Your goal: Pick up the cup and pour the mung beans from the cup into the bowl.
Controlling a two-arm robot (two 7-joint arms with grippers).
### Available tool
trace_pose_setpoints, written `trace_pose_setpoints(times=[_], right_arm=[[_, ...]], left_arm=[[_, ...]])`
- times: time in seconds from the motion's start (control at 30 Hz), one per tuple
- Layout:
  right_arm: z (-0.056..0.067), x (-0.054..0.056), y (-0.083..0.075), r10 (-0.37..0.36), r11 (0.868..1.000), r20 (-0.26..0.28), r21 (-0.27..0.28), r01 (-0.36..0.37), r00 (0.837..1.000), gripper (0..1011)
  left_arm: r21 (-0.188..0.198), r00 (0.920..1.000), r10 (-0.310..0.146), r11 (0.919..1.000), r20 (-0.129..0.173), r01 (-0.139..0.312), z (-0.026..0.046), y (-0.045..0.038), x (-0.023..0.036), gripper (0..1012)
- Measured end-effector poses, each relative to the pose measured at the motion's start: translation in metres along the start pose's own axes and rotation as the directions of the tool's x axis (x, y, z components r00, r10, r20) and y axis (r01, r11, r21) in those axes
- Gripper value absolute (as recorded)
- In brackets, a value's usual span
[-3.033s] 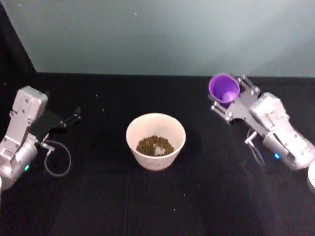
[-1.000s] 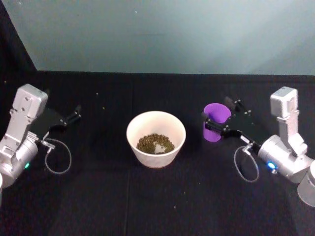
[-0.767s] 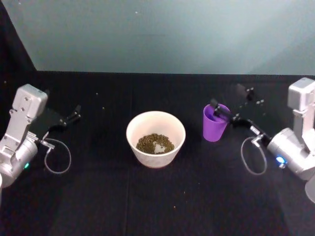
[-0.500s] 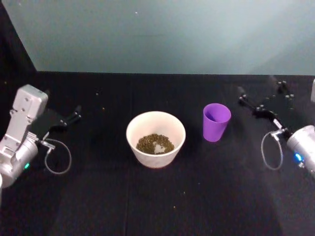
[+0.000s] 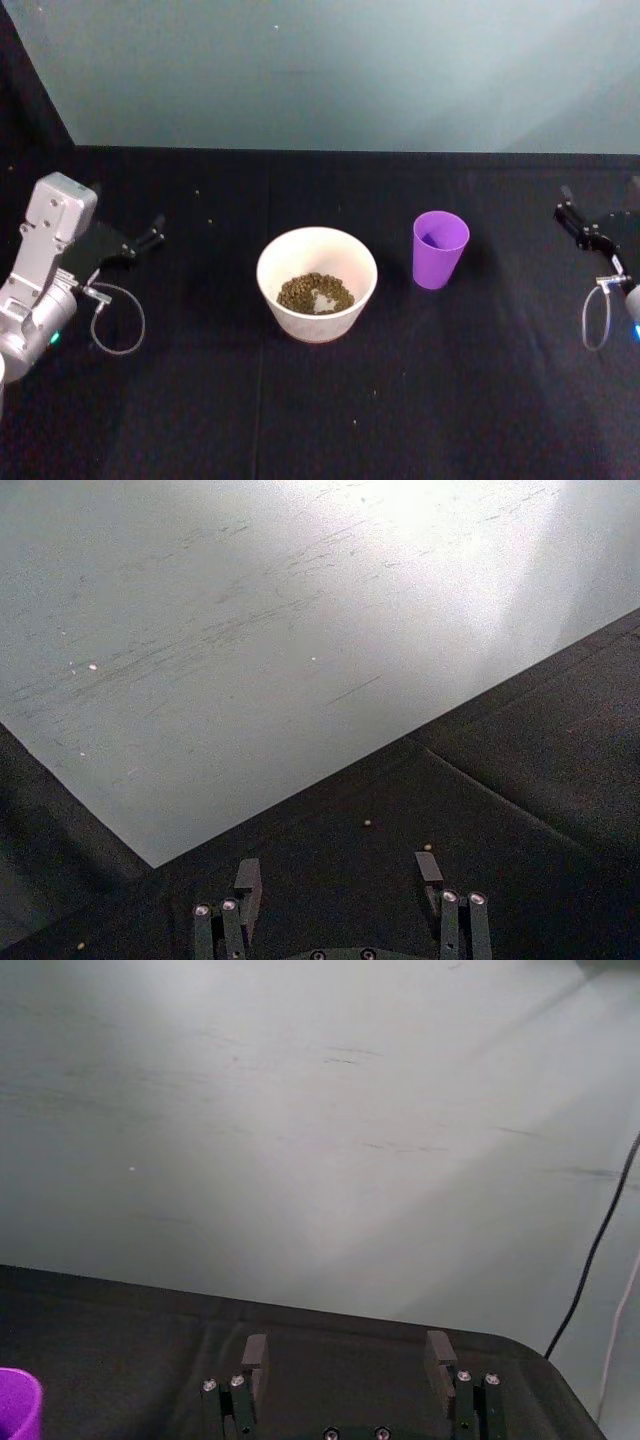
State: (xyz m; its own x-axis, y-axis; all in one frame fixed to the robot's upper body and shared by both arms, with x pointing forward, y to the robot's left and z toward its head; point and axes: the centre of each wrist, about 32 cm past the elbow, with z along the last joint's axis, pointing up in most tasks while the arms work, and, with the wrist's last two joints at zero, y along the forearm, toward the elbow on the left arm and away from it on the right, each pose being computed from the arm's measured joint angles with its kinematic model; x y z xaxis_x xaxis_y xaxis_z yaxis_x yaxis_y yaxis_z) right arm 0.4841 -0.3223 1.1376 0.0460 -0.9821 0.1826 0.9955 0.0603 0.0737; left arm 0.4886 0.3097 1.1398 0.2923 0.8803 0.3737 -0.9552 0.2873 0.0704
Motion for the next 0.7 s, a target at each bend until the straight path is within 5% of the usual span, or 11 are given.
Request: trace_pose_setpoints(times=[0.7], right_arm=[[-0.0008, 0.0006, 0.0003, 0.002, 1.0, -0.001, 0.005, -0.002, 1.0, 1003]], left_arm=[[0.0, 1.0, 0.0, 1.0, 0.0, 0.0, 0.0, 0.0, 0.0, 1000]])
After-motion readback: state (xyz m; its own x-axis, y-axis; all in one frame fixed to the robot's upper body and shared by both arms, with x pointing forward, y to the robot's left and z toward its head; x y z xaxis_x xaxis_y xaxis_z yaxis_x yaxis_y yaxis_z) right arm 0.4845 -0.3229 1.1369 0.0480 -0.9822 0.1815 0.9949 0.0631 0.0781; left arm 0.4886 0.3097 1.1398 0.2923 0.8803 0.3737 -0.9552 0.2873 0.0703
